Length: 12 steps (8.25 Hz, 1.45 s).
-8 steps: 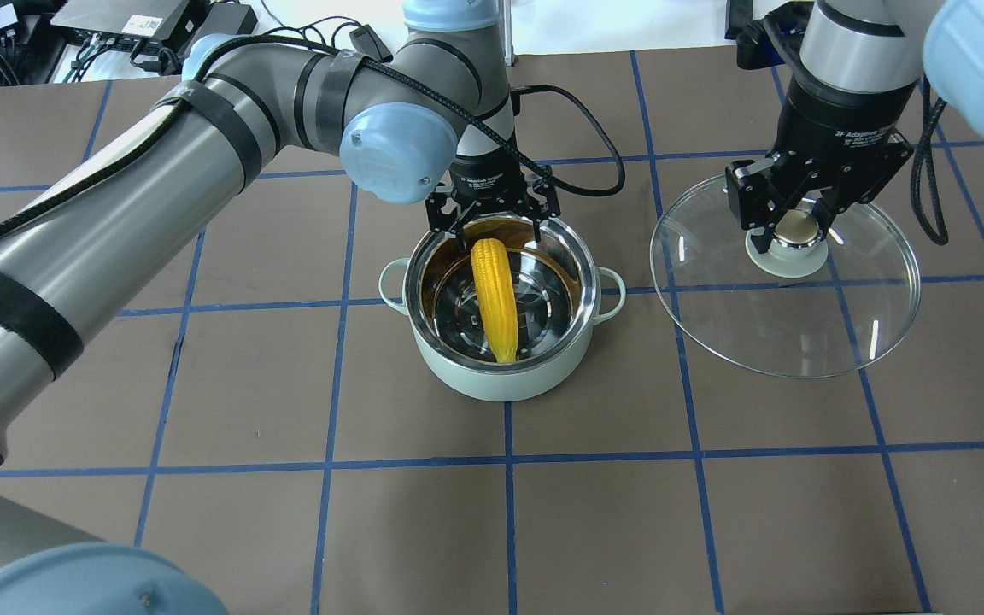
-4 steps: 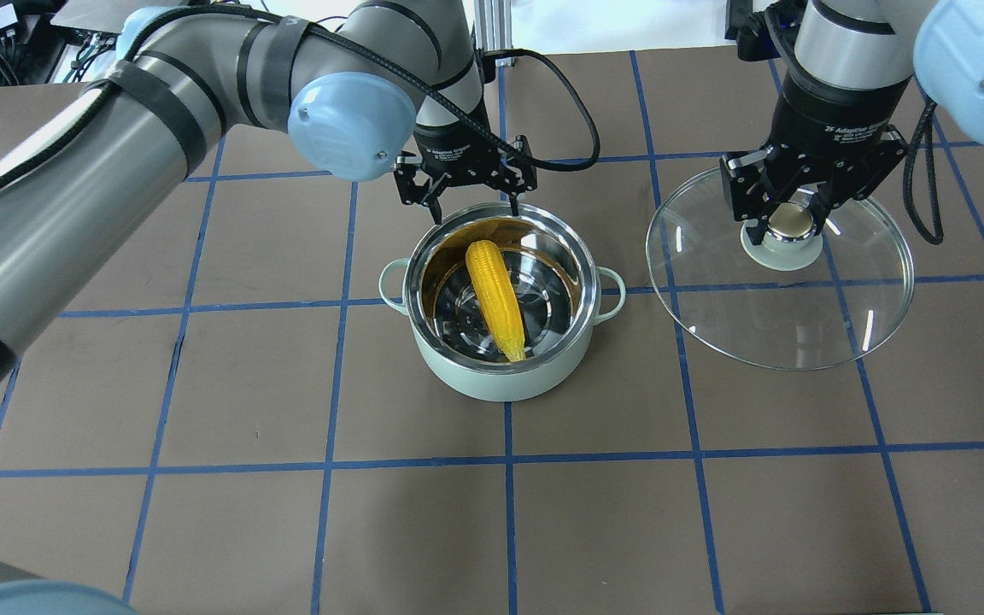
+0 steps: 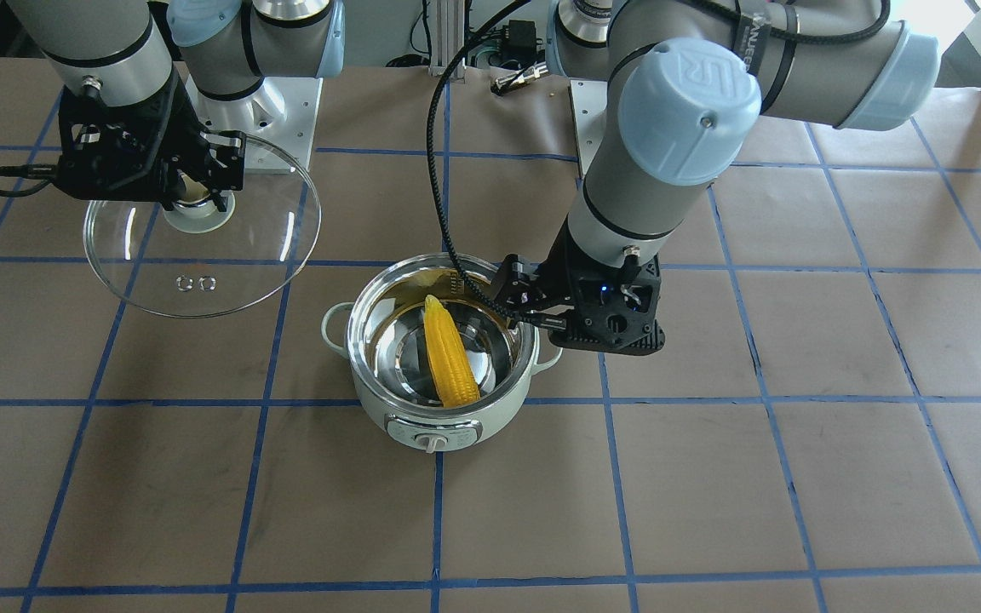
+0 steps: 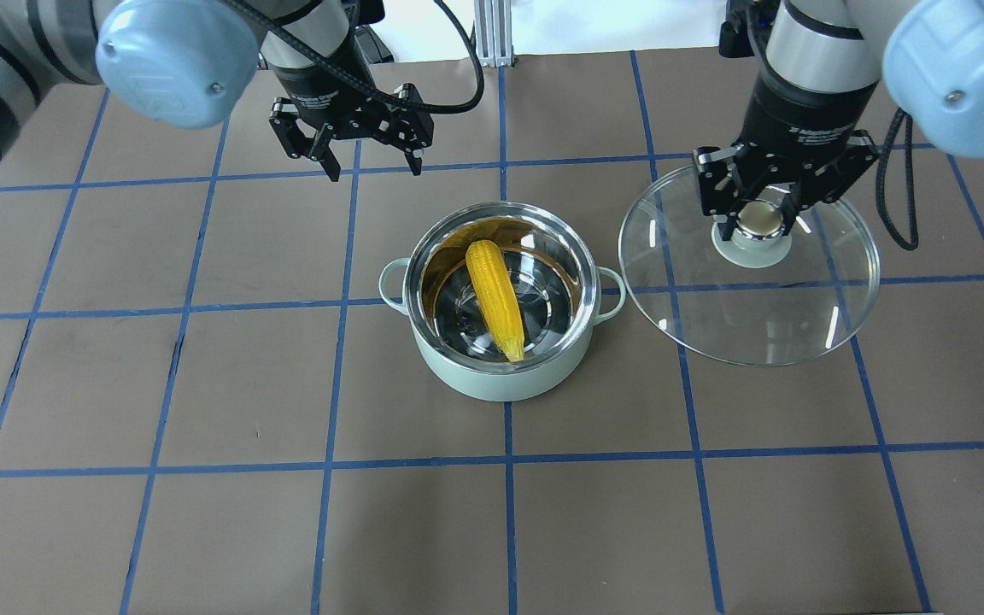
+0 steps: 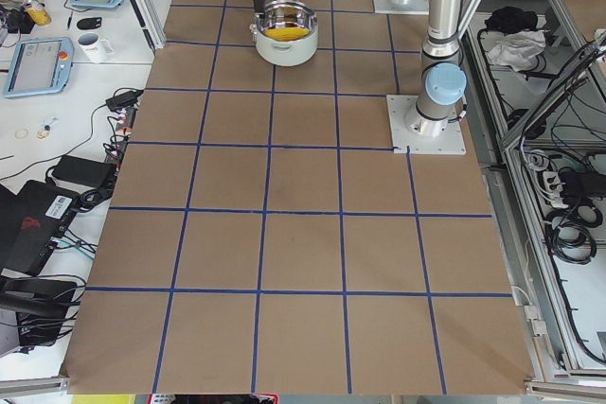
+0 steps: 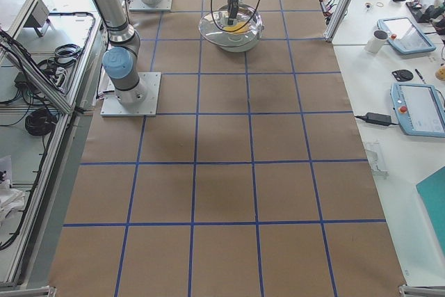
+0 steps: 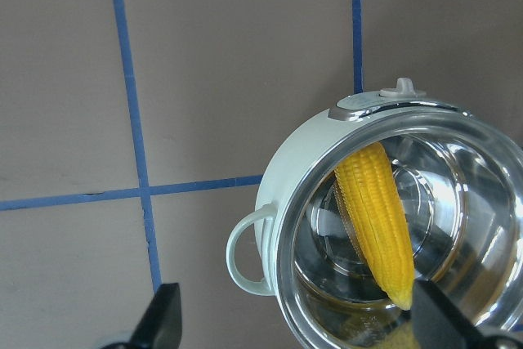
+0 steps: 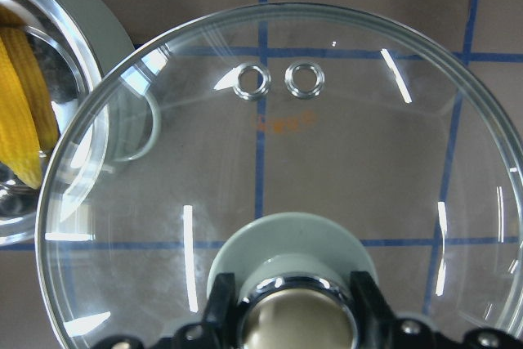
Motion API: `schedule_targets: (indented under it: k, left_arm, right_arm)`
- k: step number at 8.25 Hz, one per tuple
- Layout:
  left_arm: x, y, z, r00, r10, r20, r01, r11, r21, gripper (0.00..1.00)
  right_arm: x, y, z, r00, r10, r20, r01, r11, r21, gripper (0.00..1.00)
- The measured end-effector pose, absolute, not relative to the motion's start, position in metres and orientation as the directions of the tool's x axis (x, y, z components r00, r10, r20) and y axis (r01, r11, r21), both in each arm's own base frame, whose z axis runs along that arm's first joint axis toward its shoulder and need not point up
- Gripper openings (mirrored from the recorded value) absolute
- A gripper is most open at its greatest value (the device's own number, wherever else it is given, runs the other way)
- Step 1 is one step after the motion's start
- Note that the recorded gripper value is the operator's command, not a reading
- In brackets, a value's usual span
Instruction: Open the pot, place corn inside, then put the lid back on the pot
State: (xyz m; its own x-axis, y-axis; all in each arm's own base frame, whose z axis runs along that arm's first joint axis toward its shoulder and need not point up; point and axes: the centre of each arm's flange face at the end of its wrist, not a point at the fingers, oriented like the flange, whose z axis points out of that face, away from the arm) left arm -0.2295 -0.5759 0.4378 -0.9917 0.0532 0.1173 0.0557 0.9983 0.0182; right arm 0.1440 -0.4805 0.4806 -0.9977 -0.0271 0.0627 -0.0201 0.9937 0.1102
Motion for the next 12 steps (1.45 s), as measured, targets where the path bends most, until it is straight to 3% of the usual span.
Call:
schedule_targets:
  k: [5,8,12]
  left_arm:
    - [-0.201,-0.542,0.504,-0.990,0.122,0.069,0.115,0.989,-0.091,1.00]
    - [-0.198,-0.540,0.506,-0.990,0.127,0.055,0.122,0.988,-0.097,1.00]
    - [-0.199,-0.540,0.501,-0.990,0.128,0.054,0.123,0.988,-0.094,1.00]
  right_arm:
    - [0.327,-0.497,0.436,-0.997,0.065,0.042,0.066,0.998,0.020,0.43]
    - [0.350,-0.496,0.388,-0.999,0.039,0.024,0.040,0.998,0.053,0.43]
    - [0.357,-0.495,0.370,-0.999,0.035,-0.037,0.033,0.998,0.050,0.43]
